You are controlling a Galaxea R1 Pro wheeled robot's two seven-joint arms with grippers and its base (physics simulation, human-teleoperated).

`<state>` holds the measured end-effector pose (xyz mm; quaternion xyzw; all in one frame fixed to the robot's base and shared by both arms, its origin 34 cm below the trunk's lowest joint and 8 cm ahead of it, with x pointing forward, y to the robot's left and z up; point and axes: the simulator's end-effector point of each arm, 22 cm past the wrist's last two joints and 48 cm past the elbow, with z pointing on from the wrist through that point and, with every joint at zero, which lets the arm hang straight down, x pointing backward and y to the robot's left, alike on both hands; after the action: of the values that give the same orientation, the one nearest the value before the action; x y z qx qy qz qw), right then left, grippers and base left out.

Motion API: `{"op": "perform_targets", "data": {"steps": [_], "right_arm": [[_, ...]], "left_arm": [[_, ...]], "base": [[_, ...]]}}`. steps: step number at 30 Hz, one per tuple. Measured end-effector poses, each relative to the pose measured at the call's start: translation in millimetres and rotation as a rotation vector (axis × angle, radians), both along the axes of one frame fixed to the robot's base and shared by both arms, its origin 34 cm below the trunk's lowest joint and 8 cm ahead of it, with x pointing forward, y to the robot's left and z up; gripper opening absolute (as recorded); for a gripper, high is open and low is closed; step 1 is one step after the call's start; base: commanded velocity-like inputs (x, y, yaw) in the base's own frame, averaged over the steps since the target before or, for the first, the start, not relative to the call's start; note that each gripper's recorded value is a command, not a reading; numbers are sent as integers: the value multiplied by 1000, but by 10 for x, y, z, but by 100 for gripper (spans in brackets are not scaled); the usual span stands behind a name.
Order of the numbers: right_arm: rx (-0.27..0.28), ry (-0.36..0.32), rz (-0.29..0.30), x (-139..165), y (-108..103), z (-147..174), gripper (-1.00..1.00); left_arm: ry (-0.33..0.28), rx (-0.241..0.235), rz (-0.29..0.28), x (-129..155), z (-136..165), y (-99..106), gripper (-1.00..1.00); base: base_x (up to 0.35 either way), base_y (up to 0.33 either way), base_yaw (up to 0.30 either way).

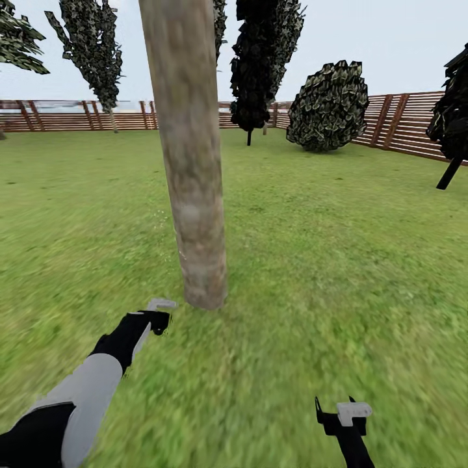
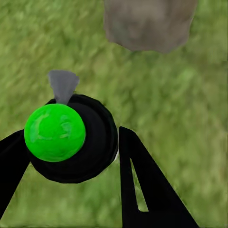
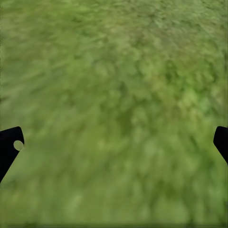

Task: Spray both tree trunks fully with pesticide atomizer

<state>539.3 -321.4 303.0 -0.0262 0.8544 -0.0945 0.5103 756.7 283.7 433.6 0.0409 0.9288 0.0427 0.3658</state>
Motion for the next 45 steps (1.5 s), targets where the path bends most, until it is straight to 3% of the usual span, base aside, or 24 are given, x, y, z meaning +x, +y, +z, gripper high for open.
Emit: {"op": "perform_targets", "data": {"steps": [2,4,7,9,12,15,19,22,23,27,29,30,33,37,39,41,43,45], "right_arm": [[-1,0,0,0,-4,0,100],[-1,0,-1,-1,-6,1,100],[0,0,0,-1,-3,0,100],[-1,0,0,-1,-6,0,100],[0,0,0,-1,-3,0,100],[-1,0,0,0,-6,0,100],[-1,0,0,0,-4,0,100],[0,0,0,-1,-3,0,100],[0,0,0,-1,-1,-1,100],[-1,0,1,-1,-3,0,100],[-1,0,0,-1,-6,0,100],[-1,0,0,-1,-5,0,100],[0,0,0,0,0,-1,100],[-1,0,0,0,-2,0,100],[0,0,0,0,-1,0,100],[0,0,0,0,-2,0,100],[-1,0,0,-1,-5,0,100],[0,0,0,-1,-3,0,100]], "left_arm": [[7,15,24,52,100,200,-100],[-5,11,32,128,228,211,-100],[-25,-28,2,200,324,-177,-100],[-24,-70,-30,218,370,-584,-100],[-36,-77,-42,241,433,-720,-100],[-36,-55,-31,239,428,-573,-100],[-34,1,17,225,413,-25,-100],[-34,-2,17,219,404,-27,-100],[-34,-9,13,217,398,-79,-100],[-32,-62,-28,213,395,-572,-100],[-30,-100,-56,198,407,-917,-100],[-29,-101,-64,194,411,-977,-100],[-29,-95,-65,194,410,-967,-100],[-27,-15,6,207,386,-146,-100],[-29,-6,15,209,394,-41,-100],[-30,-9,11,209,391,-90,-100],[-30,-31,-6,213,391,-293,-100],[-35,-67,-36,235,431,-640,-100]], "base": [[0,0,0],[0,0,0],[0,0,0],[0,0,0],[0,0,0],[225,0,0],[162,0,0],[17,0,0],[4,0,0],[0,0,0],[0,0,0],[0,0,0],[0,0,0],[0,0,0],[-141,0,0],[-285,0,0],[-172,0,0],[-39,0,0]]}}
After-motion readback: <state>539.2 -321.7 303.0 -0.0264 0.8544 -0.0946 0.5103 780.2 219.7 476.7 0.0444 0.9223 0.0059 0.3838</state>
